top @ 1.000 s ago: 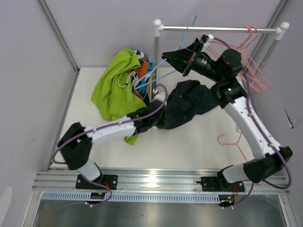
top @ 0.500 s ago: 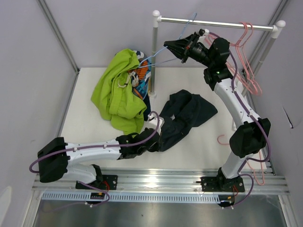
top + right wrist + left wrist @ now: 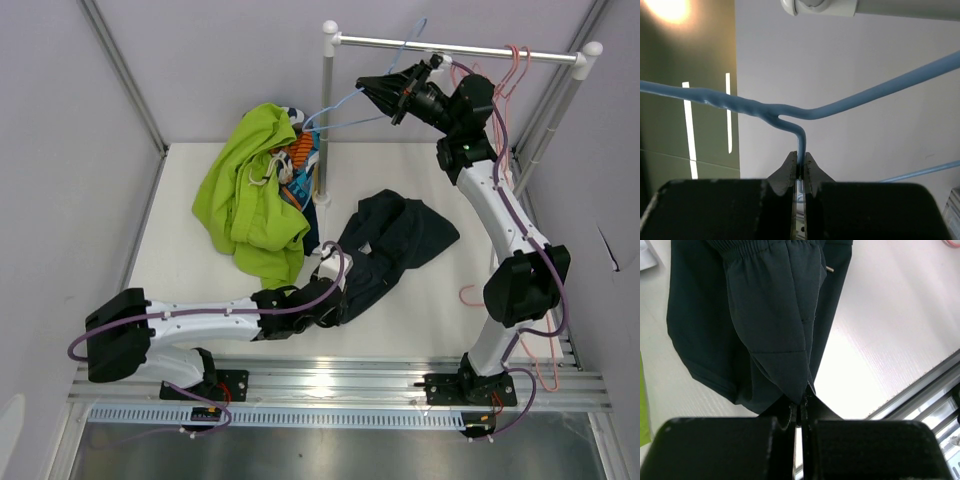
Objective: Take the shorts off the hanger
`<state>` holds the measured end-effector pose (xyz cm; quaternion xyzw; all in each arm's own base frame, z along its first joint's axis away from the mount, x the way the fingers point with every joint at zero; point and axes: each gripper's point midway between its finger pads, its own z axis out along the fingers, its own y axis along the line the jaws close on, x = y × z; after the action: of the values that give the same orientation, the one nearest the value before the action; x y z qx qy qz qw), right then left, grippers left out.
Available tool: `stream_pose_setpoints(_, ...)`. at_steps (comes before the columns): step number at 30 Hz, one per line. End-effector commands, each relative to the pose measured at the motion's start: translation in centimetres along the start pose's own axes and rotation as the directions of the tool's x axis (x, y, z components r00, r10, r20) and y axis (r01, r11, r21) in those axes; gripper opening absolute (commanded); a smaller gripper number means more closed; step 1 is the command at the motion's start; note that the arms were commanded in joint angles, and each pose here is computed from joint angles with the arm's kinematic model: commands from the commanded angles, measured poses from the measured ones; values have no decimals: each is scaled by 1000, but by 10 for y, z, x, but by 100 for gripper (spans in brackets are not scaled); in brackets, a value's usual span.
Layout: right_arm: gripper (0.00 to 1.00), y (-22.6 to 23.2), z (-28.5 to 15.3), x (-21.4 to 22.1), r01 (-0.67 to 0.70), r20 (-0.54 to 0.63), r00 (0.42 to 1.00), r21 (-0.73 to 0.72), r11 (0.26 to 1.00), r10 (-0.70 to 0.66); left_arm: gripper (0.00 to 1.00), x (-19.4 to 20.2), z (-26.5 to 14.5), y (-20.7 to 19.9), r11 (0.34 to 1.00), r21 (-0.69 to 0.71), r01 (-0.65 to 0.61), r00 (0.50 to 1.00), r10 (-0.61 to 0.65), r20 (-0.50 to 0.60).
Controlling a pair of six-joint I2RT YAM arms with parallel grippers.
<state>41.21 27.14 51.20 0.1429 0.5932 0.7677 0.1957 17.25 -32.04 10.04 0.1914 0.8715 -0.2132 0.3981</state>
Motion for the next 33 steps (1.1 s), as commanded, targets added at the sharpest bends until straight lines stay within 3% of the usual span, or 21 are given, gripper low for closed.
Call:
stream_pose_setpoints(1,0,-3,-3,-12,20,-11,1000,-31,999,-20,0,-21,-10,-12,999,19,37,997,-38,65)
stream_pose_setpoints(11,0,-36,0,-26,-45,-23,999,-26,999,44,0,-39,-38,-9,999,4,47,993,-47,113)
stream_pose_setpoints(17,2,-22,-13,-5,-8,-30,1000,-32,999,7,0,-68,-60,-3,999,-32,36,983,-30,179)
stream_pose_setpoints(18,8,-26,-16,-3,-9,-27,1000,-22,1000,8,0,-70,-64,2,998,-56,18,984,-8,177)
stream_pose_setpoints(19,39,-25,-18,0,-6,-23,1000,-12,1000,6,0,-79,-71,7,997,-79,11,980,5,201)
stream_pose_setpoints(21,81,-22,-27,11,25,-13,1000,17,1000,-25,0,-106,-89,9,994,-104,-18,970,43,240)
stream_pose_setpoints(23,98,-20,-34,20,73,-7,997,37,997,-73,0,-143,-112,16,991,-137,-16,950,57,306)
stream_pose_setpoints(29,99,-12,-64,75,161,13,987,105,981,-163,0,-217,-162,55,981,-196,6,904,78,421)
stream_pose_setpoints(32,99,-4,-78,99,228,25,972,134,964,-233,0,-258,-178,94,958,-280,52,879,89,468)
stream_pose_setpoints(33,100,-9,-82,102,214,29,975,170,962,-222,0,-283,-196,99,955,-284,81,850,82,520)
